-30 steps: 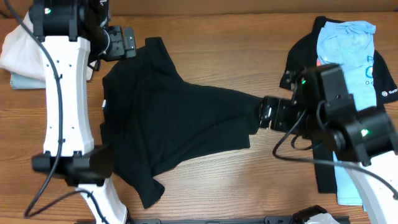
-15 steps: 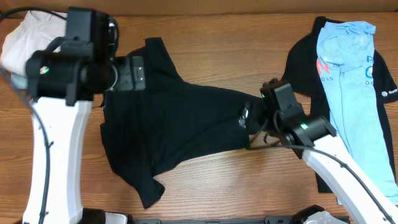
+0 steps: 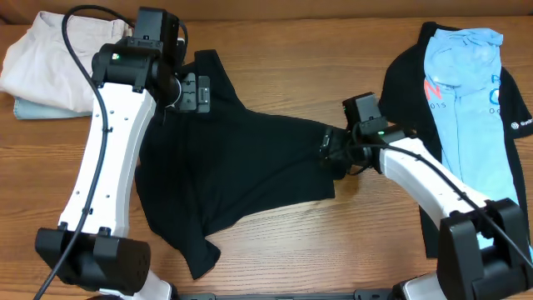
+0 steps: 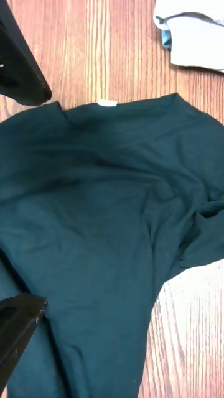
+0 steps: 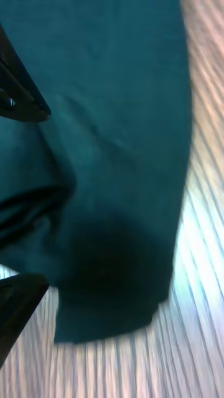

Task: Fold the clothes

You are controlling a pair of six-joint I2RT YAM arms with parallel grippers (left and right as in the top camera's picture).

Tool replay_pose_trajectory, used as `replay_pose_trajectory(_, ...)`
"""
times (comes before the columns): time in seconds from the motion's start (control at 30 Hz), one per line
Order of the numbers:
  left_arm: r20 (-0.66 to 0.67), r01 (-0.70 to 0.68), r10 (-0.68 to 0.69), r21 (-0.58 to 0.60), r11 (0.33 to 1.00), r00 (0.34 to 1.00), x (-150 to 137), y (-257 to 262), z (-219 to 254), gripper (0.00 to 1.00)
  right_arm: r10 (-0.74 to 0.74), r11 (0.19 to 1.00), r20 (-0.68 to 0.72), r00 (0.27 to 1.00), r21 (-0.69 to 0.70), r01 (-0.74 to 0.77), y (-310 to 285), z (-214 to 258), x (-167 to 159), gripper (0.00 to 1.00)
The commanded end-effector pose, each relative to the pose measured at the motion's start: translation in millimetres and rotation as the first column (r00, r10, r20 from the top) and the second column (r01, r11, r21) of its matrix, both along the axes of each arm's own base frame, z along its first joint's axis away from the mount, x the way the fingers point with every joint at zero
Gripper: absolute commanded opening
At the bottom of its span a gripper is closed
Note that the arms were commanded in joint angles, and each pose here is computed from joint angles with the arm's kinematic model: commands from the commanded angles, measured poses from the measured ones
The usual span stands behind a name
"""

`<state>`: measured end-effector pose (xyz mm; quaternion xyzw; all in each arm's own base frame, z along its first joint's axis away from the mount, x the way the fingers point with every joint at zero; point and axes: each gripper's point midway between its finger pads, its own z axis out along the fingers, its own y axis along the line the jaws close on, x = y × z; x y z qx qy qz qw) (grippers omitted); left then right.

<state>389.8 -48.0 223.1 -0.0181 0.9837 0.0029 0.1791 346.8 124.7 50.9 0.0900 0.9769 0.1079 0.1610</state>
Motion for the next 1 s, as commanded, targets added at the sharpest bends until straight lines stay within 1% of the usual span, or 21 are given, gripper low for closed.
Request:
replay_pose_trajectory(0.0, -0.019, 0.024, -0.024, 0.007, 1.000, 1.000, 7, -2, -12, 1.00, 0.088, 0.996, -0.013, 0.996, -0.024, -0.088, 21, -11, -7, 0.80)
replay_pose_trajectory(0.07, -0.021, 0.037, -0.037, -0.007, 0.999, 0.999, 9, -5, -15, 1.00, 0.118, 0.991, -0.026, 0.993, -0.059, -0.119, 28, -21, -11, 0.75)
replay_pose_trajectory(0.17, -0.027, 0.052, -0.052, -0.017, 0.999, 0.998, 12, -8, -19, 1.00, 0.174, 0.981, -0.072, 0.982, -0.077, -0.180, 41, -39, -22, 0.63)
replay_pose_trajectory(0.27, -0.026, 0.052, -0.053, -0.017, 0.998, 0.998, 13, -8, -20, 1.00, 0.195, 0.975, -0.130, 0.972, -0.080, -0.206, 45, -51, -34, 0.57)
replay_pose_trajectory(0.33, -0.023, 0.053, -0.053, -0.017, 0.998, 0.998, 14, -9, -19, 1.00, 0.207, 0.974, -0.168, 0.964, -0.056, -0.219, 48, -54, -43, 0.54)
replay_pose_trajectory(0.4, -0.022, 0.052, -0.053, -0.017, 0.998, 0.998, 14, -9, -19, 1.00, 0.221, 0.973, -0.221, 0.950, -0.016, -0.230, 51, -55, -57, 0.53)
replay_pose_trajectory(0.47, -0.023, 0.052, -0.053, -0.017, 0.998, 0.998, 14, -9, -19, 1.00, 0.239, 0.970, -0.299, 0.924, 0.040, -0.239, 55, -55, -77, 0.53)
replay_pose_trajectory(0.53, -0.023, 0.053, -0.053, -0.017, 0.998, 0.998, 14, -9, -19, 1.00, 0.254, 0.967, -0.391, 0.885, 0.096, -0.235, 57, -53, -101, 0.53)
replay_pose_trajectory(0.57, -0.023, 0.052, -0.053, -0.016, 0.999, 0.998, 14, -8, -19, 1.00, 0.259, 0.966, -0.452, 0.854, 0.119, -0.230, 56, -50, -117, 0.53)
replay_pose_trajectory(0.7, -0.024, 0.074, -0.074, -0.009, 0.997, 0.997, 13, -8, -19, 1.00, 0.293, 0.953, -0.570, 0.767, 0.111, -0.282, 52, -41, -158, 0.53)
replay_pose_trajectory(0.77, -0.024, 0.077, -0.077, -0.007, 0.997, 0.997, 13, -8, -19, 1.00, 0.320, 0.945, -0.557, 0.766, 0.127, -0.302, 58, -32, -163, 0.53)
replay_pose_trajectory(0.83, -0.024, 0.081, -0.081, -0.006, 0.997, 0.996, 13, -8, -19, 1.00, 0.346, 0.938, -0.499, 0.795, 0.155, -0.311, 66, -12, -158, 0.53)
replay_pose_trajectory(0.9, -0.030, 0.094, -0.094, -0.002, 0.996, 0.995, 12, -8, -20, 1.00, 0.347, 0.937, -0.369, 0.862, 0.174, -0.303, 70, 28, -141, 0.55)
replay_pose_trajectory(0.97, -0.036, 0.104, -0.103, 0.007, 0.995, 0.994, 11, -7, -20, 1.00, 0.270, 0.961, -0.263, 0.926, 0.136, -0.242, 59, 56, -121, 0.58)
